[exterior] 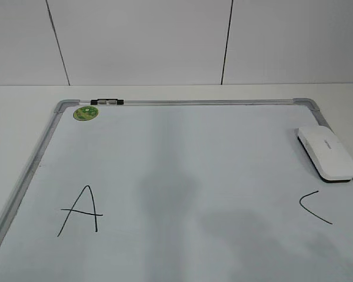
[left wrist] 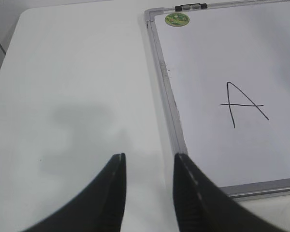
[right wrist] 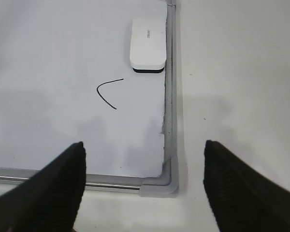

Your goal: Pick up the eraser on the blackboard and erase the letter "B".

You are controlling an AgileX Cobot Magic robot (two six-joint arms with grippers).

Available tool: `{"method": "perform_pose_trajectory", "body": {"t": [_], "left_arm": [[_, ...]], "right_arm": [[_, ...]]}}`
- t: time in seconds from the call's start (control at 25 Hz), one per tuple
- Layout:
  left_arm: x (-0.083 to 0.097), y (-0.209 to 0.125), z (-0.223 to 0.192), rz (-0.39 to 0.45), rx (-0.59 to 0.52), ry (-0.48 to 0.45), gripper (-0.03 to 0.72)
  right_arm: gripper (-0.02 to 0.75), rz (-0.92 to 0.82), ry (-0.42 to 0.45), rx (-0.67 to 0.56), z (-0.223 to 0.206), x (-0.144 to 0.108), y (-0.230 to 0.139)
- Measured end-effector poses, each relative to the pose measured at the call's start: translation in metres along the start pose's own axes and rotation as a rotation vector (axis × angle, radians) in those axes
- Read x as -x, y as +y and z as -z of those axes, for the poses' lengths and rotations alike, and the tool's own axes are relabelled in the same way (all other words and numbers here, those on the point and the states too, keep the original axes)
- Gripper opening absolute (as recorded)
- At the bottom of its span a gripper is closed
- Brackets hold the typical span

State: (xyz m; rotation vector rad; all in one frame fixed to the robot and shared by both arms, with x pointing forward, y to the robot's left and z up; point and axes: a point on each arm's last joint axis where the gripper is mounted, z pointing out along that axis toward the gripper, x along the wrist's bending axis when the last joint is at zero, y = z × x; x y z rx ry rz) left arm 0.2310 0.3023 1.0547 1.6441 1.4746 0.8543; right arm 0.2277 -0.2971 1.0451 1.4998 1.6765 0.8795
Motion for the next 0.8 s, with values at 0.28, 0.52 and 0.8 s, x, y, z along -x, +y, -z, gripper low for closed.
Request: {"method": "perform_pose_trajectory", "body": {"t": [0.28,0.52,0.8], "left_arm": [[0.0,0.0,0.0,0.0,0.0,0.0,0.253],[0.0,0.0,0.0,0.0,0.0,0.0,0.251],[0.0,0.0,0.0,0.0,0.0,0.0,0.241]], "right_arm": [[0.585,0.0,0.0,0.0,0.0,0.0,0.0],[0.585,0.0,0.0,0.0,0.0,0.0,0.0],[0.585,0.0,0.0,0.0,0.0,0.0,0.0]]}}
